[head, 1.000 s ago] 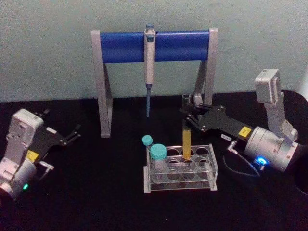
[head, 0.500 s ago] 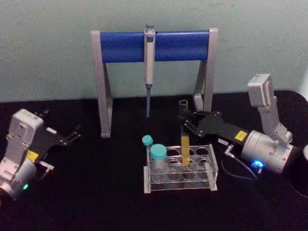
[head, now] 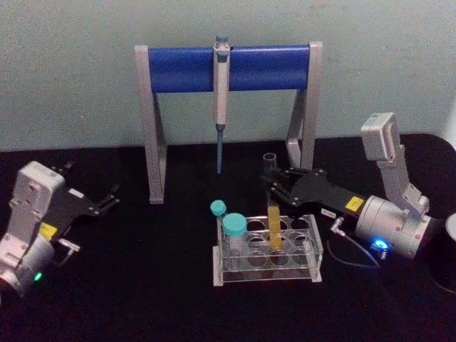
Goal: Pick up the test tube from the test tube rack, shake it, then place it back into the test tube rack.
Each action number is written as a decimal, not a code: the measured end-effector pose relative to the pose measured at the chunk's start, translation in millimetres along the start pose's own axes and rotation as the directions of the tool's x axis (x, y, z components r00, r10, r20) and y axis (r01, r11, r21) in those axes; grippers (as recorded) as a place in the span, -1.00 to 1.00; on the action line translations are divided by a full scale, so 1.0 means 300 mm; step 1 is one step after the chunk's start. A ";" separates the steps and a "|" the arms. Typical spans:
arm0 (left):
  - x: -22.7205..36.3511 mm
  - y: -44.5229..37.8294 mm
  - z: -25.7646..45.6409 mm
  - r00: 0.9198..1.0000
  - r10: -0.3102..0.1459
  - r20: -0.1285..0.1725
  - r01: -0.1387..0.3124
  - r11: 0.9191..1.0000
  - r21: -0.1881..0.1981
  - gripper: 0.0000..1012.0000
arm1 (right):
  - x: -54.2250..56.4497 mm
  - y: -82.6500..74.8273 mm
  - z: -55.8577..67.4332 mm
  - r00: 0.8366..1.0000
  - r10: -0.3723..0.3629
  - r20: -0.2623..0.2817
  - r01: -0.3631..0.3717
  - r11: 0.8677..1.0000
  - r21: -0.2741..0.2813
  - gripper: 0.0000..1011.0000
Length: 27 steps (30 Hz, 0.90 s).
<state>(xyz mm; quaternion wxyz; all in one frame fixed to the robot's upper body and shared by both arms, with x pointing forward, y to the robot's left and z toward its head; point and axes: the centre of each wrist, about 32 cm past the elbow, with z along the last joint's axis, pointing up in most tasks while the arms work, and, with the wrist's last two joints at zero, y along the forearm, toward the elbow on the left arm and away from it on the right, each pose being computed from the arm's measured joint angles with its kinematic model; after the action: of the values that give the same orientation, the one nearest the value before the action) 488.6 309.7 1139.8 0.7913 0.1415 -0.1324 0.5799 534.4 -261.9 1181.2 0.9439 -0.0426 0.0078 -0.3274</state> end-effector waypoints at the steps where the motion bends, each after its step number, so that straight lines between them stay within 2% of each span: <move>1: 0.000 0.000 0.000 1.000 0.000 0.000 0.000 1.000 0.000 0.98 | 0.000 0.000 -0.001 1.000 0.000 0.000 0.000 1.000 -0.001 -0.54; 27: 0.000 0.000 0.000 1.000 0.000 0.000 0.000 1.000 0.000 0.98 | 0.001 0.001 -0.009 1.000 0.001 -0.005 -0.001 1.000 -0.029 -0.54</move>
<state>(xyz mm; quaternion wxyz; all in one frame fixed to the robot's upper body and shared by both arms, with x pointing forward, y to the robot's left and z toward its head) 488.6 309.7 1139.8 0.7913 0.1415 -0.1325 0.5799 534.7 -262.0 1178.6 0.9433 -0.0553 0.0151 -0.3270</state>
